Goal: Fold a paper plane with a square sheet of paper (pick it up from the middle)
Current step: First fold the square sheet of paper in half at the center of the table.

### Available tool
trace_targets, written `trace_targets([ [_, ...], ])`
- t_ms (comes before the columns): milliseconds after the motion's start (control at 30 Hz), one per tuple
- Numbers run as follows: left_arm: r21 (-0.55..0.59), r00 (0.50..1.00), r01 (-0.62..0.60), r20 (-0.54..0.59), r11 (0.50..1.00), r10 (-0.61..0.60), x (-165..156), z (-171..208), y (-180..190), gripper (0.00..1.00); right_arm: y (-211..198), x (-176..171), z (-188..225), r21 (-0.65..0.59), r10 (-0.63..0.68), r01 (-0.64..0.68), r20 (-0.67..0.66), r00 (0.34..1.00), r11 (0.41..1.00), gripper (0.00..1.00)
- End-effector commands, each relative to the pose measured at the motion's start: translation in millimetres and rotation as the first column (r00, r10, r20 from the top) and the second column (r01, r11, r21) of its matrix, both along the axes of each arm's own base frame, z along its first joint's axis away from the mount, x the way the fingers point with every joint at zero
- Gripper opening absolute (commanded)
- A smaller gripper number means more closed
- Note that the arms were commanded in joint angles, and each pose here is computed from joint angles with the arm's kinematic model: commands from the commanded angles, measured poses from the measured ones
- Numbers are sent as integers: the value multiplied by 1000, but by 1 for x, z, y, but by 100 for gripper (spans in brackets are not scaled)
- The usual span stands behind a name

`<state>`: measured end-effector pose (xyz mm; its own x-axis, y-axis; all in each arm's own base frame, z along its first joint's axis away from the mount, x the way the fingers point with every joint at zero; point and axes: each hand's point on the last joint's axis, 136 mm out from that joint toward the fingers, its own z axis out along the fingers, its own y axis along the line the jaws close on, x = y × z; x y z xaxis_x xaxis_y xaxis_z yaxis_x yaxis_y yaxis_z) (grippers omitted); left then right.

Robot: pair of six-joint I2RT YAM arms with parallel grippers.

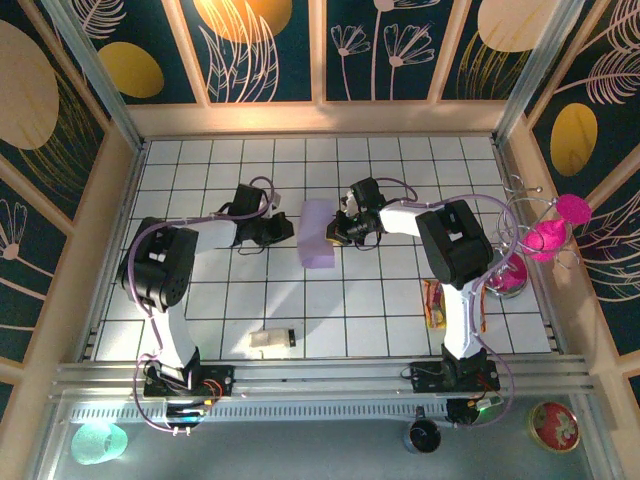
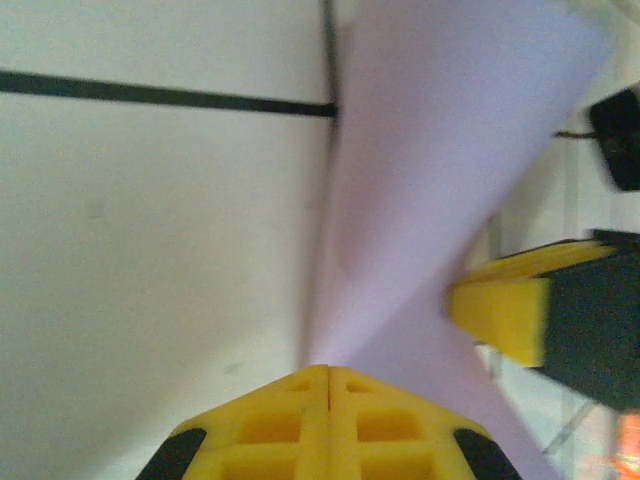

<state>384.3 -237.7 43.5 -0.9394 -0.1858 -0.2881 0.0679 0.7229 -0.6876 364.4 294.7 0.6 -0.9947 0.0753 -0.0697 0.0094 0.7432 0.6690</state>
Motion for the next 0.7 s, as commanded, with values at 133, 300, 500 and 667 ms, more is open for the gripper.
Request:
trace_targets([
  [133, -118, 997, 82, 2, 990, -83, 1, 8, -50, 0, -109, -88, -135, -542, -134, -29, -259, 957, 840, 0],
  [300, -102, 997, 72, -30, 992, -76, 8, -12, -55, 0, -111, -89, -136, -545, -135, -30, -259, 956, 838, 0],
  [500, -74, 994, -9, -108, 997, 1, 11, -42, -25, 0, -116, -93, -137, -562, -137, -34, -259, 956, 827, 0],
  [667, -9, 986, -101, -136, 995, 99, 17, -60, 20, 0, -119, -93, -138, -571, -134, -38, -256, 957, 820, 0],
])
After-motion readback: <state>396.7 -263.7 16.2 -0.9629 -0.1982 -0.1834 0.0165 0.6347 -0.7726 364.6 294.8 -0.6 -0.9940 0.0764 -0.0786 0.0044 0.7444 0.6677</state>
